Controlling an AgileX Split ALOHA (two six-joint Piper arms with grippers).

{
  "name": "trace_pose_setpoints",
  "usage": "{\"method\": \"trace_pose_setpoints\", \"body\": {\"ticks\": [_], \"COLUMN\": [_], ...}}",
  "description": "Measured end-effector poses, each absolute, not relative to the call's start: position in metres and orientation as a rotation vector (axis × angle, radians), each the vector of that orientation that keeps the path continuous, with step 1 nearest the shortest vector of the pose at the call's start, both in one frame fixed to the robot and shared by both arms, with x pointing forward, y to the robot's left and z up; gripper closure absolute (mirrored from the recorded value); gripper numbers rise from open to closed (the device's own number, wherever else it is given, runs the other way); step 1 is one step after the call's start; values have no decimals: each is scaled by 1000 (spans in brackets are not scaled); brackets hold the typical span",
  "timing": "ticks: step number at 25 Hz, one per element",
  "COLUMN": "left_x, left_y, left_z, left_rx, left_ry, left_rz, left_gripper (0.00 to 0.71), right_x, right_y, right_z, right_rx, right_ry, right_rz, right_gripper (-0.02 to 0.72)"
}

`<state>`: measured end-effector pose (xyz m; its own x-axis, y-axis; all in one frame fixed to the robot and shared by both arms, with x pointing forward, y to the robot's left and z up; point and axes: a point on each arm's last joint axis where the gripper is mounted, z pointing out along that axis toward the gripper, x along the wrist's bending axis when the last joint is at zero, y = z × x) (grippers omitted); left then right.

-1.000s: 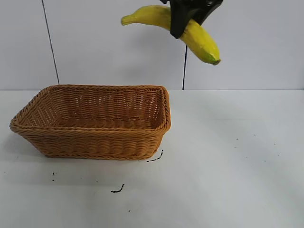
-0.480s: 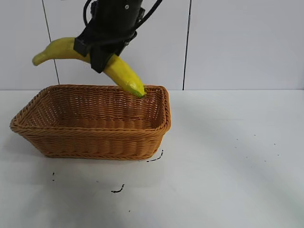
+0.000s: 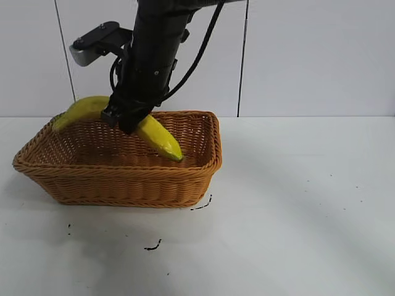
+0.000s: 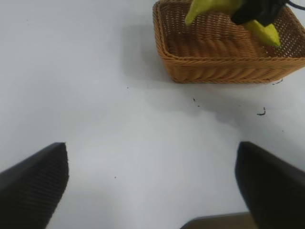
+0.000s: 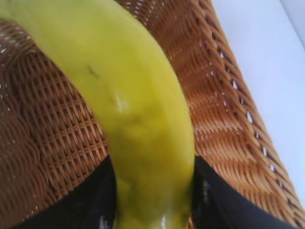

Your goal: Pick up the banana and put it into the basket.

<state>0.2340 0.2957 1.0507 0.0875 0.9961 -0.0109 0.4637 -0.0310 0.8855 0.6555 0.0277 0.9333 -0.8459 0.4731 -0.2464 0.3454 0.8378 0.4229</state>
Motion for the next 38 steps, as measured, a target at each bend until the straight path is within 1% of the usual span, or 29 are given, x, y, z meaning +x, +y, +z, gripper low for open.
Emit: {"method": "trace_pose_setpoints", "body": {"ticks": [4, 5, 6, 8, 10, 12, 14, 17, 21, 23, 24, 26, 28, 34, 38], "left_x": [234, 234, 234, 234, 234, 234, 234, 234, 234, 234, 234, 234, 234, 234, 234], "left_y": [296, 296, 296, 296, 296, 296, 296, 296, 296, 296, 296, 296, 296, 296, 296], "left_z": [1051, 1051, 1051, 1051, 1051, 1051, 1051, 1051, 1051, 1051, 1051, 1051, 1051, 1051, 1051], "left_rx": [1603, 1603, 1603, 1603, 1603, 1603, 1603, 1603, 1603, 1603, 1603, 1603, 1603, 1603, 1603], "left_ry": [1478, 1478, 1478, 1478, 1478, 1478, 1478, 1478, 1478, 1478, 1478, 1478, 1478, 1478, 1478], "left_rz": [882, 882, 882, 882, 882, 882, 882, 882, 882, 882, 882, 882, 882, 882, 882], "left_gripper": [20, 20, 20, 20, 20, 20, 20, 20, 20, 20, 20, 20, 20, 20, 20], "right_x": [655, 655, 655, 655, 655, 655, 655, 653, 647, 646, 647, 654, 664, 701, 719], "right_y": [28, 27, 27, 27, 27, 27, 26, 22, 10, -1, -10, -30, -52, -135, -199], "right_z": [933, 933, 933, 933, 933, 936, 944, 969, 1016, 1039, 1045, 1056, 1061, 1060, 1060], "right_rx": [622, 624, 626, 626, 626, 633, 662, 731, 817, 916, 991, 1144, 1271, 1566, 1713], "right_ry": [2677, 2680, 2680, 2679, 2679, 2673, 2654, 2596, 2541, 2528, 2526, 2504, 2479, 2326, 2203], "right_rz": [520, 515, 516, 517, 517, 521, 532, 566, 568, 552, 533, 521, 509, 484, 452], "right_gripper": [398, 377, 313, 144, 61, 30, 17, 12, 12, 12, 12, 12, 12, 12, 12]}}
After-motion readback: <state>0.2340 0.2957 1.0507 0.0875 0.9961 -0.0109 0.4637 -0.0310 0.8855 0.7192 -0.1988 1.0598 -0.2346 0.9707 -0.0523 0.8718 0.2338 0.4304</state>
